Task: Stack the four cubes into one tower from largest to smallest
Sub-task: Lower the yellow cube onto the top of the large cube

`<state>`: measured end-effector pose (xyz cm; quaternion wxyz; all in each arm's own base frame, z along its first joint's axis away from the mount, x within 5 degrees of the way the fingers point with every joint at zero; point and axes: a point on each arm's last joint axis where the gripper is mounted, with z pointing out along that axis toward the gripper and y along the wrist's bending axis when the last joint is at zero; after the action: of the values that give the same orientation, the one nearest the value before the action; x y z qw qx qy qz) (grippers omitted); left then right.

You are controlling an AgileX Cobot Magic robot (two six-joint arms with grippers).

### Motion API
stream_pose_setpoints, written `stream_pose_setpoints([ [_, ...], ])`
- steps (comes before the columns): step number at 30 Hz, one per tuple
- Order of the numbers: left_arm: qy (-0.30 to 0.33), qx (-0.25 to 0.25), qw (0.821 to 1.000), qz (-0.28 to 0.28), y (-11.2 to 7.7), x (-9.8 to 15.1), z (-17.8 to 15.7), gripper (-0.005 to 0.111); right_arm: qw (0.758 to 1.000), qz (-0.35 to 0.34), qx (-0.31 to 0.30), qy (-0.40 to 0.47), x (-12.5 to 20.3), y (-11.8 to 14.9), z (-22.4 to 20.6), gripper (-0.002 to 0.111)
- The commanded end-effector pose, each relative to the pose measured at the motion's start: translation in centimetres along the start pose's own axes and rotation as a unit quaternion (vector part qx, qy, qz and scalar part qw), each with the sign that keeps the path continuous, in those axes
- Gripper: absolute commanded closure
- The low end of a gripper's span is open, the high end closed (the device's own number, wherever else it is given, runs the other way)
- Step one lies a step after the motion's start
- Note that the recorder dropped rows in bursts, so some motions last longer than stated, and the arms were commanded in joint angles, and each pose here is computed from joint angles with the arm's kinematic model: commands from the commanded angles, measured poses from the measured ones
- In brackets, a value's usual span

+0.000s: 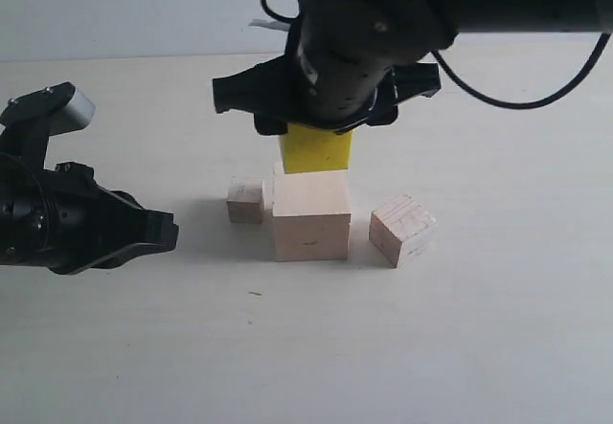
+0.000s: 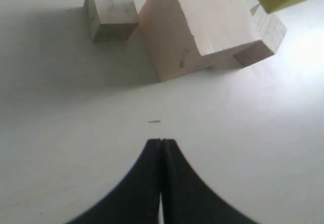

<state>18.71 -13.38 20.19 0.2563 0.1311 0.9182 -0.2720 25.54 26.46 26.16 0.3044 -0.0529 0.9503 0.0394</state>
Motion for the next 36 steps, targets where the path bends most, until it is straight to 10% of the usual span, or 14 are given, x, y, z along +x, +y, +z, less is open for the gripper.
stream_pose_setpoints([
  [1, 0.010, 0.011, 1.000, -0.009, -0.2, 0.4, -0.1, 0.107, 0.996, -0.004, 0.053, -0.071, 0.9, 1.3, -1.4, 0.108],
  [36, 0.016, 0.017, 1.000, -0.009, -0.3, 0.5, -0.1, 0.107, 0.998, 0.019, 0.036, -0.054, 2.5, 1.2, 2.0, 0.108],
])
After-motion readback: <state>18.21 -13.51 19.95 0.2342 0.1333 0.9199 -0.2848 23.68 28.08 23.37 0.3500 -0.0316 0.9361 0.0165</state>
